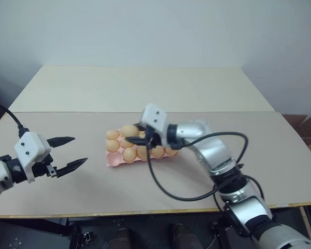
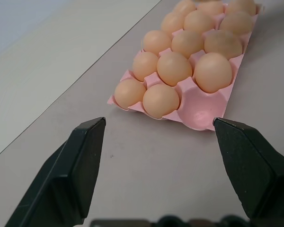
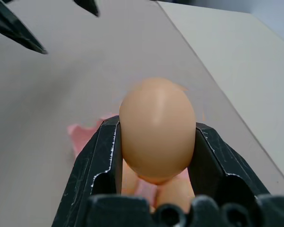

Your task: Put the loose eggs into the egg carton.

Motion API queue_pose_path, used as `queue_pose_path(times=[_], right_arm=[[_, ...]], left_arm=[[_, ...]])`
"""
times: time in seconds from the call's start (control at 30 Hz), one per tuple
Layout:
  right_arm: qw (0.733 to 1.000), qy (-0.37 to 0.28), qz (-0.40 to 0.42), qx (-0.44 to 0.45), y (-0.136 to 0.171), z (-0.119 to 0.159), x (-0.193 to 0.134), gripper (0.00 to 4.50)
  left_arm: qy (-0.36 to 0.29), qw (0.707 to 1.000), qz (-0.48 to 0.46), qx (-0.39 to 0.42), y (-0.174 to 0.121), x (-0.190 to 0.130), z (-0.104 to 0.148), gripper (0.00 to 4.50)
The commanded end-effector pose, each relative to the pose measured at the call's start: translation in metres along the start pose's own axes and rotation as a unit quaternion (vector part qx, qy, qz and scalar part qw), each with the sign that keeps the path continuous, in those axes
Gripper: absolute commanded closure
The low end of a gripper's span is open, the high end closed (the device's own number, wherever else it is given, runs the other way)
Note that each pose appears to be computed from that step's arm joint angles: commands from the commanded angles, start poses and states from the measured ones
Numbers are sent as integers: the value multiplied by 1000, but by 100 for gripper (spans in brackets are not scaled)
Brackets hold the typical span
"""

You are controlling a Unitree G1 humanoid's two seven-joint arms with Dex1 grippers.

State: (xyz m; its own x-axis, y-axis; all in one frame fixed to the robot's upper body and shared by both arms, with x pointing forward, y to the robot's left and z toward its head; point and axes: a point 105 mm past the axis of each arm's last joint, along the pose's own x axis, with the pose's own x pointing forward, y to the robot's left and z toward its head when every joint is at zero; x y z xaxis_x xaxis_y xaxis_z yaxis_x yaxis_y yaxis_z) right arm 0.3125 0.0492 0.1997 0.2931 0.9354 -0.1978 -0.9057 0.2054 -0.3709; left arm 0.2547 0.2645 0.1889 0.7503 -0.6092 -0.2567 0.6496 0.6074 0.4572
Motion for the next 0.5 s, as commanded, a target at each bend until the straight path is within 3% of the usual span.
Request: queue_pose_path(times=[0.03,0.43,0.5], right_arm=[[999,-13,2,-41,13,9,16,258],[996,22,0,-86,15,-10,47,258],[996,19,9,-89,19,-10,46,203]], left_arm=[[0,1000,15,24,6,-6,7,58],[-1,999,20,30,5,-8,7,58],[-1,999,21,31,5,-9,7,58]])
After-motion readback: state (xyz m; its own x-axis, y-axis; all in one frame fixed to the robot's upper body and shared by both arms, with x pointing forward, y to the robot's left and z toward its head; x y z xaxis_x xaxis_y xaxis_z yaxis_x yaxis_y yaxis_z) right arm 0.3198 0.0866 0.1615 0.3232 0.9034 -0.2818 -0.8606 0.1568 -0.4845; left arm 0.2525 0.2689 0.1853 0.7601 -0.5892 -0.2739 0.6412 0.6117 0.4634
